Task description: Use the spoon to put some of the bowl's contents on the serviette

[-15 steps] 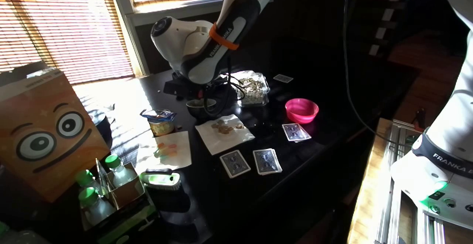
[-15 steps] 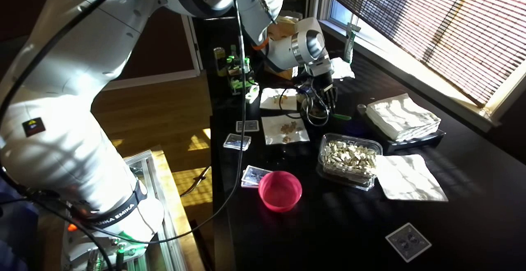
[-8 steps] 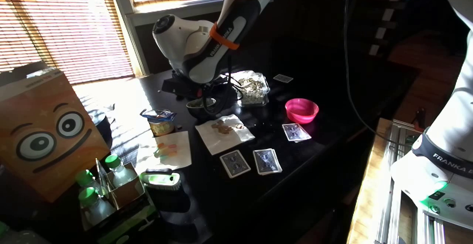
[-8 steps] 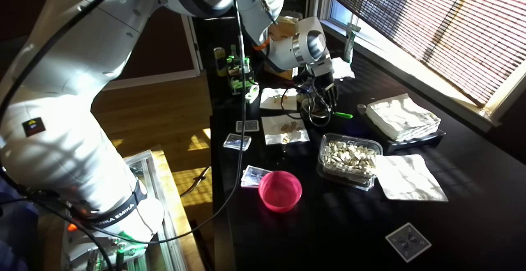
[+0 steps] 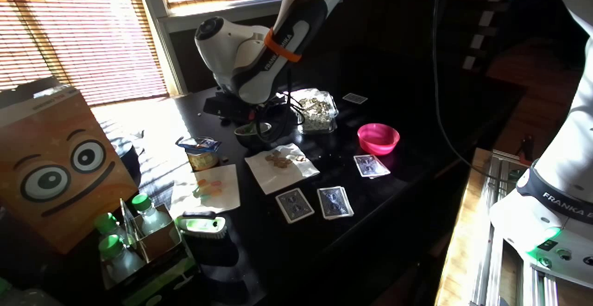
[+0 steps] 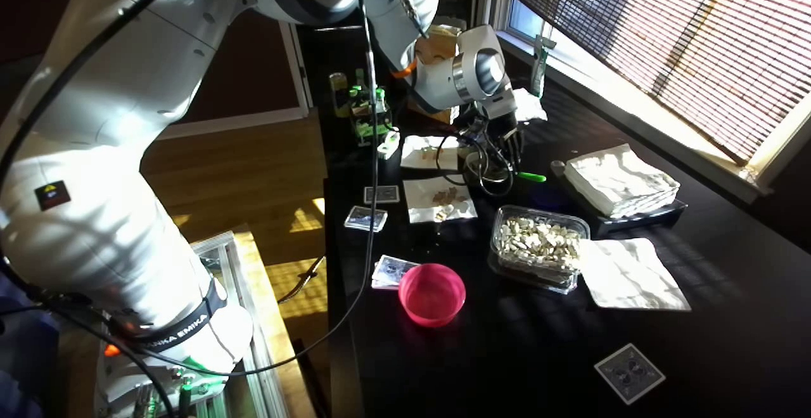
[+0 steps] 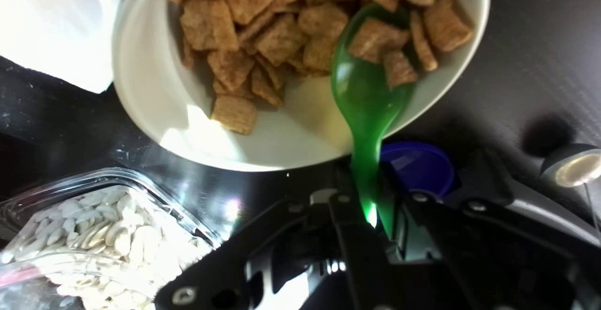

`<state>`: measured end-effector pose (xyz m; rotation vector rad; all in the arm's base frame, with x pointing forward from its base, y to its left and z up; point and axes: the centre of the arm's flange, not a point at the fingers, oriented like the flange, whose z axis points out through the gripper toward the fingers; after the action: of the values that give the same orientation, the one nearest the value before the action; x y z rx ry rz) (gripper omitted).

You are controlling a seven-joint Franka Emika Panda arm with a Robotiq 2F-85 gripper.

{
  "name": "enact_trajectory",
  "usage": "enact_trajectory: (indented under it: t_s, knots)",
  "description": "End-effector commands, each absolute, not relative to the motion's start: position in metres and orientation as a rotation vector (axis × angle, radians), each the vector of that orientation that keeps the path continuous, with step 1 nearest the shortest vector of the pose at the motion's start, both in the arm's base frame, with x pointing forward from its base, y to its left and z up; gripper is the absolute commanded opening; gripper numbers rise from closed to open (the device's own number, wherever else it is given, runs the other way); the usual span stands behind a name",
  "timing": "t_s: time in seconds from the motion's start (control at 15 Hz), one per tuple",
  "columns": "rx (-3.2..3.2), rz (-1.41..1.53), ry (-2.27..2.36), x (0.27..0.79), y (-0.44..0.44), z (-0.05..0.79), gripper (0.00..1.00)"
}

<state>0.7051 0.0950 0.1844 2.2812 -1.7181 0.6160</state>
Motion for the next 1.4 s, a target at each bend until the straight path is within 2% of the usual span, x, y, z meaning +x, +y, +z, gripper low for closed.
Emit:
enact_trajectory:
  t_s: [0.0,1.33]
  knots:
    - [2.308,0.651,-1.686,0.695,0.089,0.187,0.04]
    - [2.445,0.688,-1.498,0.684,0.092,0.195,0.04]
